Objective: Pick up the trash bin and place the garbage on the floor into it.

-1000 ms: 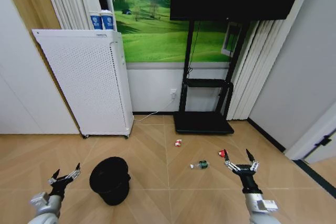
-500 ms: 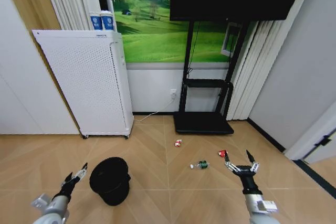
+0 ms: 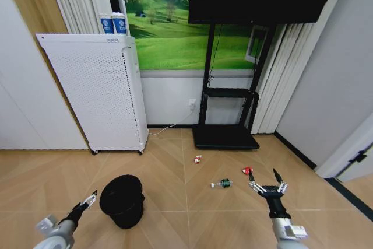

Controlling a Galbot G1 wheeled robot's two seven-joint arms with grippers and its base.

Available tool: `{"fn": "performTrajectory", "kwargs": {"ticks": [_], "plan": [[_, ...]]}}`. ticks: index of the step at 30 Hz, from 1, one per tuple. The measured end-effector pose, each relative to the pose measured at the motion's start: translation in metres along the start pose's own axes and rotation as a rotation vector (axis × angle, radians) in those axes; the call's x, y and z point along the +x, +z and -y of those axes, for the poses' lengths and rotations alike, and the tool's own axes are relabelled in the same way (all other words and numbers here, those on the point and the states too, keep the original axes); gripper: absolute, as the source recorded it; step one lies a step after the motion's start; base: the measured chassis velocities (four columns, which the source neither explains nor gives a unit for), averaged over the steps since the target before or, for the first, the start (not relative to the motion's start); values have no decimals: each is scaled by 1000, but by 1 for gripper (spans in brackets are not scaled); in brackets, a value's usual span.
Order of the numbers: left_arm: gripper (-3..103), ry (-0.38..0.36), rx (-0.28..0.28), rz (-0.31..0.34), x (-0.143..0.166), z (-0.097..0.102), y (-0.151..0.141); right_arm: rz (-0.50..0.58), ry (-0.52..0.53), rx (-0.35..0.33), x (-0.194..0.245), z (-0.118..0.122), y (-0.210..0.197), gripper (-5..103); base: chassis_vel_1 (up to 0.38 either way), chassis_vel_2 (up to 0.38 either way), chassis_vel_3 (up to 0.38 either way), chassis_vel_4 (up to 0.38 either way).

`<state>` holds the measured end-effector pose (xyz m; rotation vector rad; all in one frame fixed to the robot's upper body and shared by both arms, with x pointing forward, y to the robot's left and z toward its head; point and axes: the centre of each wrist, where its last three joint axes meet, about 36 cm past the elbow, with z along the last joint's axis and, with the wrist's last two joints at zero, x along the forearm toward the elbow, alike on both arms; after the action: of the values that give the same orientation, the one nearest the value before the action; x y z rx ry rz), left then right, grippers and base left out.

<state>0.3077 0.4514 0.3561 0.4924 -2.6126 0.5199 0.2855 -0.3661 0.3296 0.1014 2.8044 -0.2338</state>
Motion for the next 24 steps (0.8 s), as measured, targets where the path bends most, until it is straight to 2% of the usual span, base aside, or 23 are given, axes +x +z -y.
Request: {"fn": "performTrajectory", "kwargs": {"ticks": [2, 4, 9, 10, 13, 14, 18, 19, 21, 22, 24], "plan": [[100, -24, -63, 11, -1, 4, -15, 1, -2, 0, 1, 0, 1, 100, 0, 0, 0, 0], [100, -27, -80, 20, -2, 6, -21, 1, -2, 0, 2, 0, 2, 100, 0, 0, 0, 0], [100, -32, -186, 82, -6, 8, -49, -2, -3, -7, 5, -3, 5, 100, 0, 0, 0, 0], [100, -32, -186, 82, -6, 8, -49, -2, -3, -7, 5, -3, 5, 100, 0, 0, 0, 0], [100, -32, -321, 109, -9, 5, -62, -1, -3, -13, 5, -5, 6, 100, 0, 0, 0, 0], [100, -32, -321, 109, -9, 5, -62, -1, -3, -13, 5, -5, 6, 100, 0, 0, 0, 0], [100, 11, -479, 129, -10, 1, -67, -4, -3, -18, 7, -7, 8, 100, 0, 0, 0, 0], [100, 11, -479, 129, -10, 1, -67, -4, -3, -18, 7, -7, 8, 100, 0, 0, 0, 0], [100, 41, -542, 139, -11, -2, -65, -5, -4, -19, 9, -7, 10, 100, 0, 0, 0, 0], [100, 41, -542, 139, -11, -2, -65, -5, -4, -19, 9, -7, 10, 100, 0, 0, 0, 0], [100, 101, -614, 154, -14, -6, -65, -9, -4, -20, 12, -8, 13, 100, 0, 0, 0, 0]]}}
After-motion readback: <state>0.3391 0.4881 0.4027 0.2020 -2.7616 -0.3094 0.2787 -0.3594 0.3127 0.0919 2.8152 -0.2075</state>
